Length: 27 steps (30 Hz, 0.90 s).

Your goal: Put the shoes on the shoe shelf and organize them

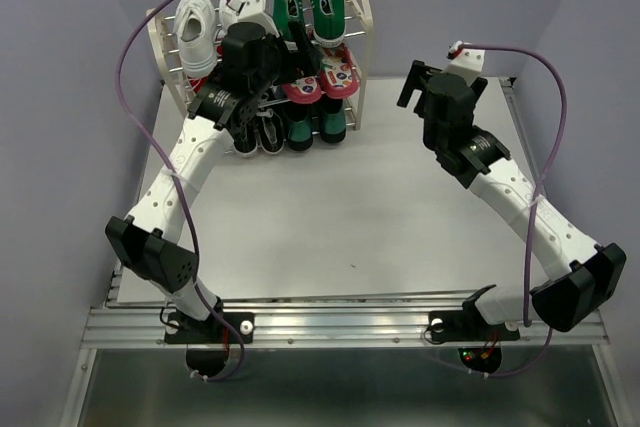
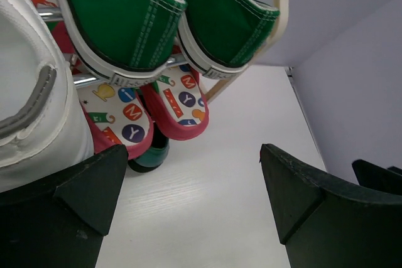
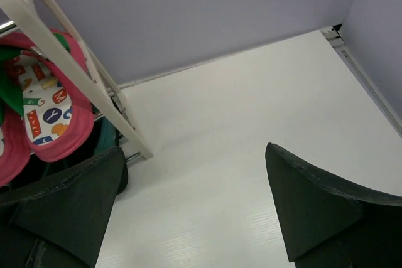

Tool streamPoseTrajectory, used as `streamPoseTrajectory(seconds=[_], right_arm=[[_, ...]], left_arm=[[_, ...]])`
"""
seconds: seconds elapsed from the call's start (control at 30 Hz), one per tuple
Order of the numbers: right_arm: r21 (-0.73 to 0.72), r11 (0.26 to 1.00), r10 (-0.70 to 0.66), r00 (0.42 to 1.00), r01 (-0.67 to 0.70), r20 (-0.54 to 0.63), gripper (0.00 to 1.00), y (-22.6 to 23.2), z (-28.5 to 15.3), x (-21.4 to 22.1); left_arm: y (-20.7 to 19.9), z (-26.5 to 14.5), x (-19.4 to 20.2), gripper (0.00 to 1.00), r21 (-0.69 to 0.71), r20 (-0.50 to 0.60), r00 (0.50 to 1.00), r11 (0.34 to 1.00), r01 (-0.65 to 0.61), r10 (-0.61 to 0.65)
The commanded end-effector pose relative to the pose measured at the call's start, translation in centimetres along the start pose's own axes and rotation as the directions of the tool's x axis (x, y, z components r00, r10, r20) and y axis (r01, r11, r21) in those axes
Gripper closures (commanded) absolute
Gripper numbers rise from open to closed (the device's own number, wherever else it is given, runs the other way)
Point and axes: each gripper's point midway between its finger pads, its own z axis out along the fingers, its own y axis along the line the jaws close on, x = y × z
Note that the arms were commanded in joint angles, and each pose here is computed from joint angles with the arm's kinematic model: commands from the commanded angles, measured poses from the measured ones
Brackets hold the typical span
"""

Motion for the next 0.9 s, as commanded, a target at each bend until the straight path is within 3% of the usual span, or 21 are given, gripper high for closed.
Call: streamPoseTrajectory(seconds=[0.0,0.13,0.3,0.5,0.6,0.73,0.87], right_arm=[[0.024,0.998,0.060,0.998,-0.061,0.020,0.00,-1.5,-0.4,-0.8],[0.027,0.998,0.052,0.999,-0.052,-0.006,0.00,-1.8,0.1,0.3],[0.003,0.998,0.060,0.997,-0.060,-0.039,0.00,-1.4,0.1,1.4],[-0.053,0.995,0.074,0.994,-0.079,-0.082,0.00,-1.7,-1.4,3.3],[0.017,0.991,0.131,0.986,-0.130,-0.102,0.00,-3.5,-1.8,5.9],[0.044,0.984,0.175,0.971,-0.171,-0.162,0.00,-5.5,-3.3,10.5],[0.061,0.989,0.145,0.962,-0.134,-0.230,0.00,-7.0,-4.2,14.8]], left_arm=[[0.9,-1.0,-4.2,0.01,-0.028,0.086,0.996,0.999,-0.020,0.023],[1.8,-1.5,-4.1,0.01,-0.066,0.088,0.996,0.998,-0.021,0.027],[0.6,-3.1,-4.2,0.01,0.004,0.095,0.995,0.999,-0.037,0.036],[-1.8,-6.9,0.8,0.01,0.110,-0.003,1.000,0.994,-0.029,0.029],[0.7,-9.3,5.5,0.01,0.024,-0.046,0.999,0.999,0.030,-0.029],[8.2,-13.0,14.8,0.01,-0.189,-0.133,0.980,0.974,0.124,-0.150],[15.1,-16.1,19.9,0.01,-0.474,-0.106,0.959,0.861,0.185,-0.264]])
